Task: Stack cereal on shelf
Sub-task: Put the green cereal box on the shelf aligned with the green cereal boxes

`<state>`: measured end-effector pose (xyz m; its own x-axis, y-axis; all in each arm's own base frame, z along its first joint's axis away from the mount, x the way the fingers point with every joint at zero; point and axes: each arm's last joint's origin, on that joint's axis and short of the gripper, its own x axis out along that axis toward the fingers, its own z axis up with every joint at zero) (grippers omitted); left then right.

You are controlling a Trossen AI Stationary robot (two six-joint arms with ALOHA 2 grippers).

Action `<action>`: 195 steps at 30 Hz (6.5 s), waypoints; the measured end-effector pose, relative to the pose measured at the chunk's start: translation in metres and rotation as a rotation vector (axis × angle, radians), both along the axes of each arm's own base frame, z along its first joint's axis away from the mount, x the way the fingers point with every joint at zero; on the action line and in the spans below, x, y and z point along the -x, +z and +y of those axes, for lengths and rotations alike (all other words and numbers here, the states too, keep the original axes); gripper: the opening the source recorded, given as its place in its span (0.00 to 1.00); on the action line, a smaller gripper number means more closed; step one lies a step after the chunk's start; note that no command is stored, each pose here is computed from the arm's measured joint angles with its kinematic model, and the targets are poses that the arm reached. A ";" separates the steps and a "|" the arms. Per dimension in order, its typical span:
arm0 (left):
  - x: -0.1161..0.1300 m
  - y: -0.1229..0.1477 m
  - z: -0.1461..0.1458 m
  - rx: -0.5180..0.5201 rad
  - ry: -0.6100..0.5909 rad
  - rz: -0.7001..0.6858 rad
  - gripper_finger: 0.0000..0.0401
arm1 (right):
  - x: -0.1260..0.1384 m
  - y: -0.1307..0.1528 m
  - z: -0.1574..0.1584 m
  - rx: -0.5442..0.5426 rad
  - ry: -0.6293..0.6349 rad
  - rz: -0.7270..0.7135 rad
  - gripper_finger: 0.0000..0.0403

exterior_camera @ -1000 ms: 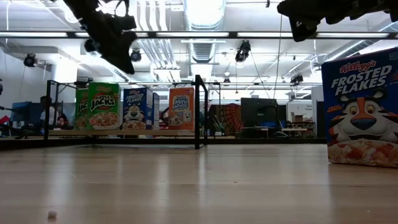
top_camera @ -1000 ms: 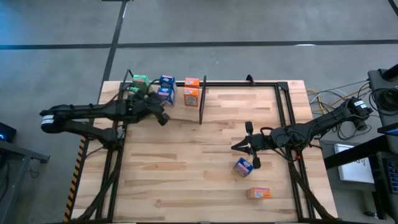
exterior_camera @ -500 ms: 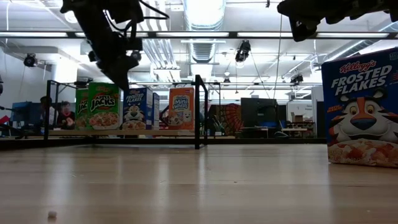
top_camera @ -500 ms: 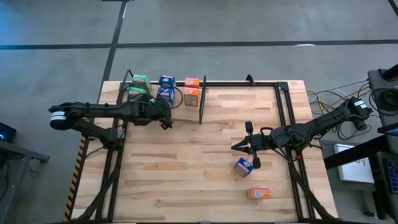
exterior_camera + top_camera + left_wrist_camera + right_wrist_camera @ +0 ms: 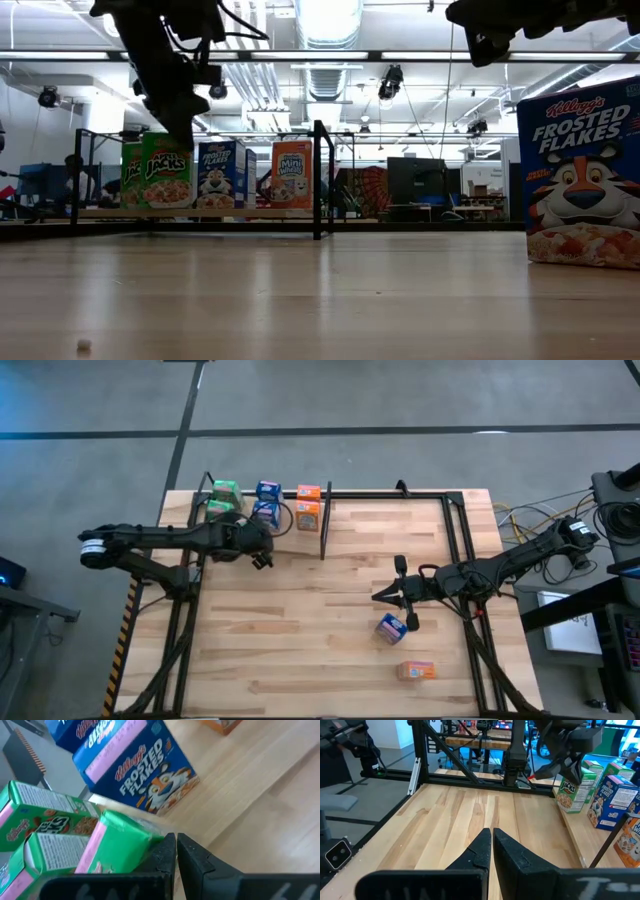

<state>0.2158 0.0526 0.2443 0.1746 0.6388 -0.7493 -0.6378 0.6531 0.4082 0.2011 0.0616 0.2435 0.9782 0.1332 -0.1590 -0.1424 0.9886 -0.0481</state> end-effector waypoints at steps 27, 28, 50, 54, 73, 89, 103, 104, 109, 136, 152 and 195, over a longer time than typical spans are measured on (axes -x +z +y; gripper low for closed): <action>-0.012 0.019 0.002 0.105 0.130 -0.293 0.00 | 0.000 0.000 0.000 0.001 0.001 0.000 0.02; -0.013 0.025 0.001 0.107 0.132 -0.304 0.00 | 0.000 0.000 0.000 0.005 0.001 -0.001 0.02; -0.030 0.040 0.031 0.182 0.363 -0.159 0.00 | 0.013 0.036 -0.004 0.164 0.018 -0.196 0.02; -0.040 0.035 0.035 0.151 0.363 -0.120 0.00 | 0.017 0.053 -0.005 0.189 0.025 -0.221 0.02; -0.045 0.069 -0.018 0.374 -0.114 0.203 0.00 | 0.014 0.059 -0.004 0.204 0.026 -0.222 0.02; 0.006 0.018 -0.029 0.185 -0.433 0.599 0.00 | 0.011 0.059 -0.003 0.286 0.032 -0.220 0.02; 0.016 -0.002 0.001 0.131 -0.296 0.585 0.00 | 0.011 0.059 -0.003 0.289 0.031 -0.226 0.02; 0.016 -0.002 0.002 0.131 -0.291 0.581 0.00 | 0.011 0.059 -0.003 0.289 0.031 -0.226 0.02; 0.016 -0.002 0.007 0.102 -0.266 0.581 0.00 | 0.011 0.059 -0.003 0.288 0.031 -0.227 0.02; 0.015 -0.001 0.010 0.061 -0.171 0.521 0.00 | 0.011 0.059 -0.003 0.288 0.030 -0.228 0.02; 0.003 0.025 0.004 0.134 -0.126 0.335 0.00 | 0.011 0.059 -0.003 0.295 0.031 -0.229 0.02; -0.058 0.028 0.028 0.099 0.340 0.123 0.00 | 0.019 0.057 -0.006 0.327 0.045 -0.176 0.02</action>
<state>0.2736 0.0803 0.2722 -0.1300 0.5680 -0.8127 -0.7755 0.4526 0.4403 0.1825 0.0557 0.3003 0.9888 0.1462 -0.0303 -0.1464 0.9100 -0.3879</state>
